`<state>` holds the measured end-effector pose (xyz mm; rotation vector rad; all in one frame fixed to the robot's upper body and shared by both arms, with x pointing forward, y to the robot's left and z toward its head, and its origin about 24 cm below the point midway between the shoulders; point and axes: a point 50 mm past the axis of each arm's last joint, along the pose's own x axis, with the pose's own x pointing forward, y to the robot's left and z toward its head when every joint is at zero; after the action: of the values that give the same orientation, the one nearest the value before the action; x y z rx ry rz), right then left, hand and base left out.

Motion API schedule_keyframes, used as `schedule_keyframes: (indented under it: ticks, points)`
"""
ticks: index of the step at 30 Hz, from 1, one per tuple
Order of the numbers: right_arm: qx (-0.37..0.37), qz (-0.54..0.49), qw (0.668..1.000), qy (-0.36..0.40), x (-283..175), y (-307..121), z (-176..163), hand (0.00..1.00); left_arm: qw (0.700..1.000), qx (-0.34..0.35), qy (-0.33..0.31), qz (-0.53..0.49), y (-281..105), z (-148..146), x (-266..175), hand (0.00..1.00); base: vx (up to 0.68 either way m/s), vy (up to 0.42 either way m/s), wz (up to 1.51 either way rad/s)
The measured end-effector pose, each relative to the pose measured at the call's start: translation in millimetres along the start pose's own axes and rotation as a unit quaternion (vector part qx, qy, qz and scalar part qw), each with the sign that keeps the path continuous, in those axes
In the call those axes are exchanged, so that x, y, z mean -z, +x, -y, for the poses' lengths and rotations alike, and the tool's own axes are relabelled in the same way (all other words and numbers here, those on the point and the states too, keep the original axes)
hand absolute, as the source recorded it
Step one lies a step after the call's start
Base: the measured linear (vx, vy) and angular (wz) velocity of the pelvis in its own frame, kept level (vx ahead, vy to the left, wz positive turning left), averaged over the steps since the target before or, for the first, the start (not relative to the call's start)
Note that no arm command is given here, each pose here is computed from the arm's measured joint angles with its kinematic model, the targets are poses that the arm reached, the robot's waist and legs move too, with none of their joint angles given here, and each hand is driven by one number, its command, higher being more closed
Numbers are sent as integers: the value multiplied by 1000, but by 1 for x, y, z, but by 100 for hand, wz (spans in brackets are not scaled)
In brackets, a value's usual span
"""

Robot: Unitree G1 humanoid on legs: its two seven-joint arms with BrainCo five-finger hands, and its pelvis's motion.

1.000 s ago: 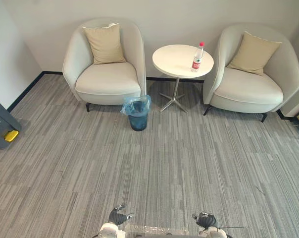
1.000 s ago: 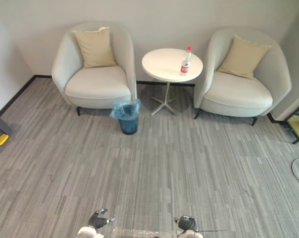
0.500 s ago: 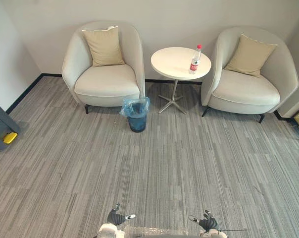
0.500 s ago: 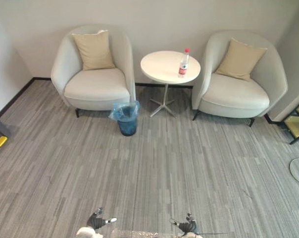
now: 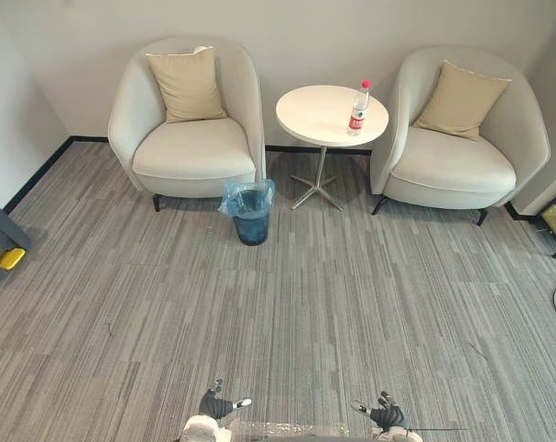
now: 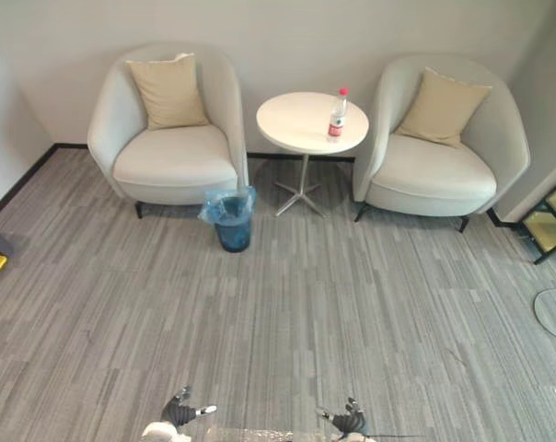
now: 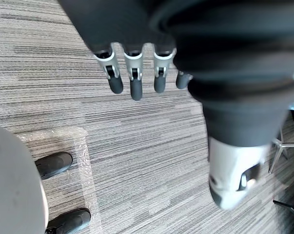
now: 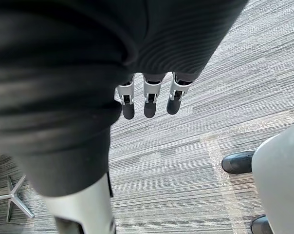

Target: Gather rubbish on tea table into small bin, then transfer packed bag to large trash can.

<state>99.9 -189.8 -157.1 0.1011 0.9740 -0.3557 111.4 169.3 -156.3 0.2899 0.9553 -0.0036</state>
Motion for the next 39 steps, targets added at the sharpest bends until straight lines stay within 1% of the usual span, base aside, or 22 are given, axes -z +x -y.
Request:
schedule_keyframes:
  ticks: [10, 13, 14, 17, 21, 25, 29, 33, 37, 39]
  points:
    - [9, -4, 999, 41, 6, -3, 5, 0, 1000, -1, 2, 10, 2, -3, -7, 0, 12, -60, -7]
    - [15, 7, 998, 67, 1, -2, 7, 0, 999, -17, -38, 27, 4, -9, -16, 0, 86, -57, -43]
    - [22, 13, 996, 85, 0, -3, 9, 0, 998, -24, -60, 25, 3, -10, -14, 0, 167, 22, -45]
    - [31, 15, 994, 104, -3, -2, 11, 0, 995, -29, -88, 34, 2, -11, -18, 0, 275, 102, -52]
    - [32, 28, 993, 112, -14, 2, 10, 0, 995, -25, -95, 33, 2, -7, -18, 0, 407, 248, -66]
    - [10, 27, 992, 127, -15, 1, -9, 0, 995, -43, -89, 34, 5, -18, -20, 0, 493, 238, -67]
    - [1, 31, 992, 126, -17, 2, -10, 0, 995, -35, -88, 34, 4, -13, -21, 0, 453, 131, -55]
    - [-10, 51, 993, 110, -33, 6, -11, 0, 996, -17, -81, 34, 6, -3, -26, 0, 405, 22, -42]
    - [-18, 67, 994, 89, -44, 9, -12, 0, 997, -13, -70, 29, 8, -3, -26, 0, 469, -170, 1]
    - [-13, 57, 995, 82, -35, 7, -6, 0, 998, -8, -62, 24, 7, -2, -22, 0, 524, -253, 32]
